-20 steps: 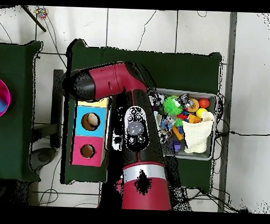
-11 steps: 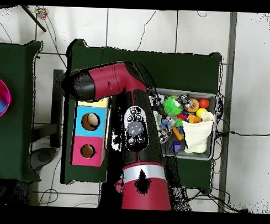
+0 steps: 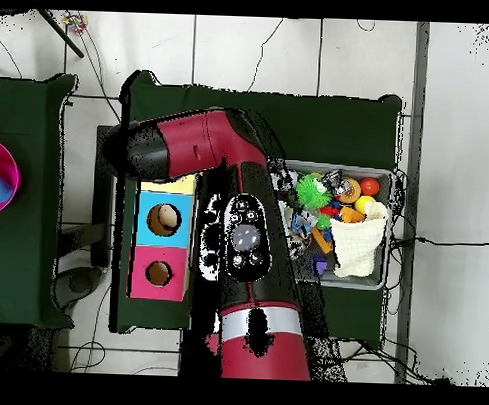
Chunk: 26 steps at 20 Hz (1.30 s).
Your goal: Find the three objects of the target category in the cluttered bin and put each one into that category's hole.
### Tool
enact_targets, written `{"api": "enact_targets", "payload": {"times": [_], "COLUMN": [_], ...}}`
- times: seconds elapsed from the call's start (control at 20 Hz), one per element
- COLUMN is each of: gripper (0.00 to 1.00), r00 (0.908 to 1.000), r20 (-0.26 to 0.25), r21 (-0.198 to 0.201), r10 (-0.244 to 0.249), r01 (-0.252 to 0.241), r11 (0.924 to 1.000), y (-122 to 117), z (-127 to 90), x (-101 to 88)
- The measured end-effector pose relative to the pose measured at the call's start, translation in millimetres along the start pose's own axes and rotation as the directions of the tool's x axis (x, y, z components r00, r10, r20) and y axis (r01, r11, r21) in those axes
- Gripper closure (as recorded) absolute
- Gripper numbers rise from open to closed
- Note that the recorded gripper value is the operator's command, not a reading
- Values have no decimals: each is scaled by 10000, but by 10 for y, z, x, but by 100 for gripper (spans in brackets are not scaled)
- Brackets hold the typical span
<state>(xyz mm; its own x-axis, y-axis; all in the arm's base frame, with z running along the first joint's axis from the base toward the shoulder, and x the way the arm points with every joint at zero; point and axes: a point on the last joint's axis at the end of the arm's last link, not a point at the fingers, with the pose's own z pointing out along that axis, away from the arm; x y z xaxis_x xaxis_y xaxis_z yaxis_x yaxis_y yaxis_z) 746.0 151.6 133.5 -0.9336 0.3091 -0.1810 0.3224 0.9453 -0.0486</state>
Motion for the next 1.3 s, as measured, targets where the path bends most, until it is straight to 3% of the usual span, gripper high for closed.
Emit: {"api": "enact_targets", "payload": {"times": [0.5, 1.3], "gripper": [100, 100], "r00": [9997, 10000], "r20": [232, 27], "r21": [-79, -29], "r10": [52, -5], "r01": [-50, 5], "r11": [10000, 10000], "y": [5, 26], "z": [-167, -37], "x": [-77, -2]}}
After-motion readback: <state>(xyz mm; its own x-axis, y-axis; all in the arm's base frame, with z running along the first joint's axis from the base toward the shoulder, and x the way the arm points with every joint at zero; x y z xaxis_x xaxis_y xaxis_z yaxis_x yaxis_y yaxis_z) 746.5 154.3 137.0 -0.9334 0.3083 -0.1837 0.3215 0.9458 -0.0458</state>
